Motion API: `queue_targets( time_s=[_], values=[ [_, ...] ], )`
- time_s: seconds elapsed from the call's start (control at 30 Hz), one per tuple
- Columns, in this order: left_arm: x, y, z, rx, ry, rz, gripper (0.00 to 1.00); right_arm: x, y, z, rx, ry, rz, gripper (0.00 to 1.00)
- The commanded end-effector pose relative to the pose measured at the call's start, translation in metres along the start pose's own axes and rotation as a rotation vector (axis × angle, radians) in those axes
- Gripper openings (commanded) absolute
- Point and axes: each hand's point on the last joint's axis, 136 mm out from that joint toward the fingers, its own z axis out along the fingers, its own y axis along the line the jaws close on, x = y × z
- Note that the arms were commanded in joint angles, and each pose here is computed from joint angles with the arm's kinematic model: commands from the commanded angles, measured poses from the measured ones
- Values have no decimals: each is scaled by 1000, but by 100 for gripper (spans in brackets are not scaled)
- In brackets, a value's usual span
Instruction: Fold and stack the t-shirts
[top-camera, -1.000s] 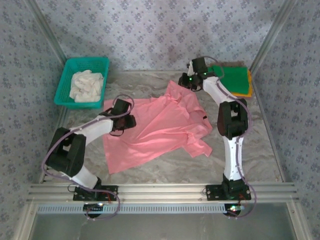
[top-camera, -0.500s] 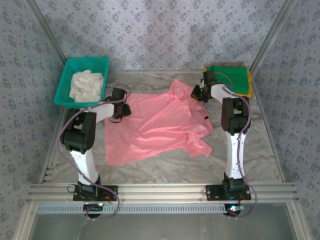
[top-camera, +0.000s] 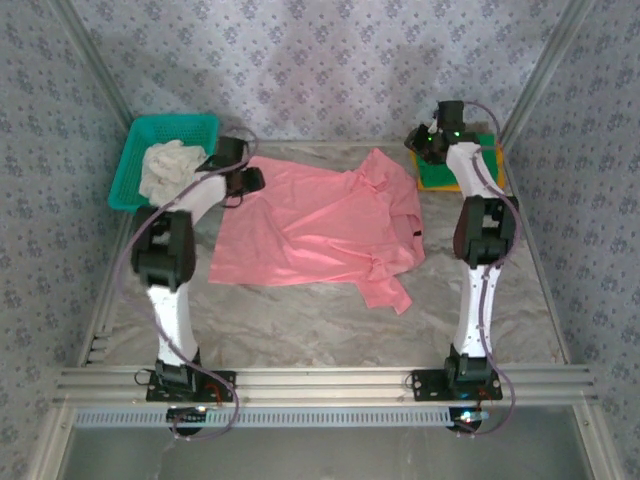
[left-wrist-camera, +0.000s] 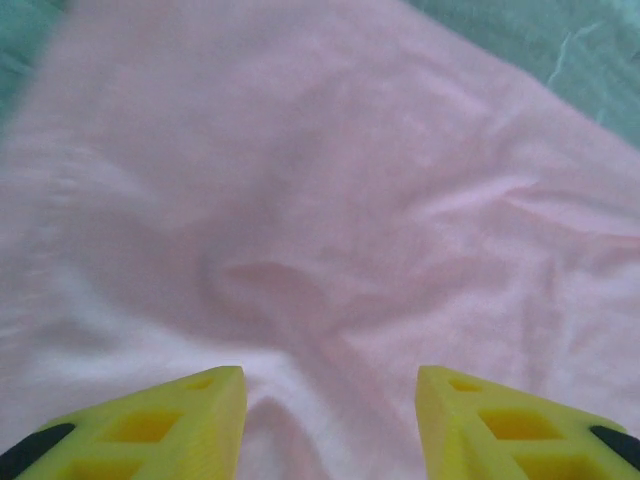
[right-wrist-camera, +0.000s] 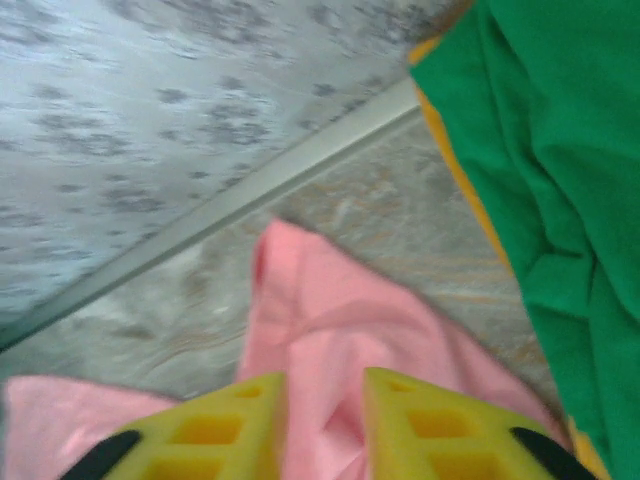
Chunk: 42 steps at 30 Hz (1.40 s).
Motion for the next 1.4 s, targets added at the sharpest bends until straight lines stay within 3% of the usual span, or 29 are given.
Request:
queue_targets(
  time_s=[0.0,0.17,0.23,0.3,0.47,0.6,0.77,1.03,1.13,1.23,1.27,1.37],
  values=[
    [-8,17,-98,14,-118,-45,52,37,49,-76,-92,37,-97,38],
    [117,72,-154,-109,104,-102,64,162,33,-163,-69,11,-230,58],
    [163,102,-172,-193,183,-130,72,213,10,-190,-16,66,-281,63],
    [196,124,-178,-234,250,-167,74,257,-21,-215,27,162,-270,65],
    [217,133,-161,-193,325,-270,73,322,-71,-243,137,373,-175,67],
    [219,131,-134,-139,306,-325,73,362,-87,-235,180,496,-49,70],
    [220,131,-116,-124,292,-309,72,389,-113,-215,250,577,-3,69],
    [208,134,-97,-116,241,-266,64,376,-98,-177,134,503,-4,64],
    [204,136,-89,-128,245,-253,60,367,-95,-171,131,471,-11,55],
    [203,140,-84,-148,264,-257,48,359,-94,-169,128,444,-7,37],
    [202,140,-83,-152,271,-253,39,356,-94,-169,128,434,-7,33],
    [203,146,-79,-173,273,-247,29,349,-93,-170,123,409,-3,23]
  ],
)
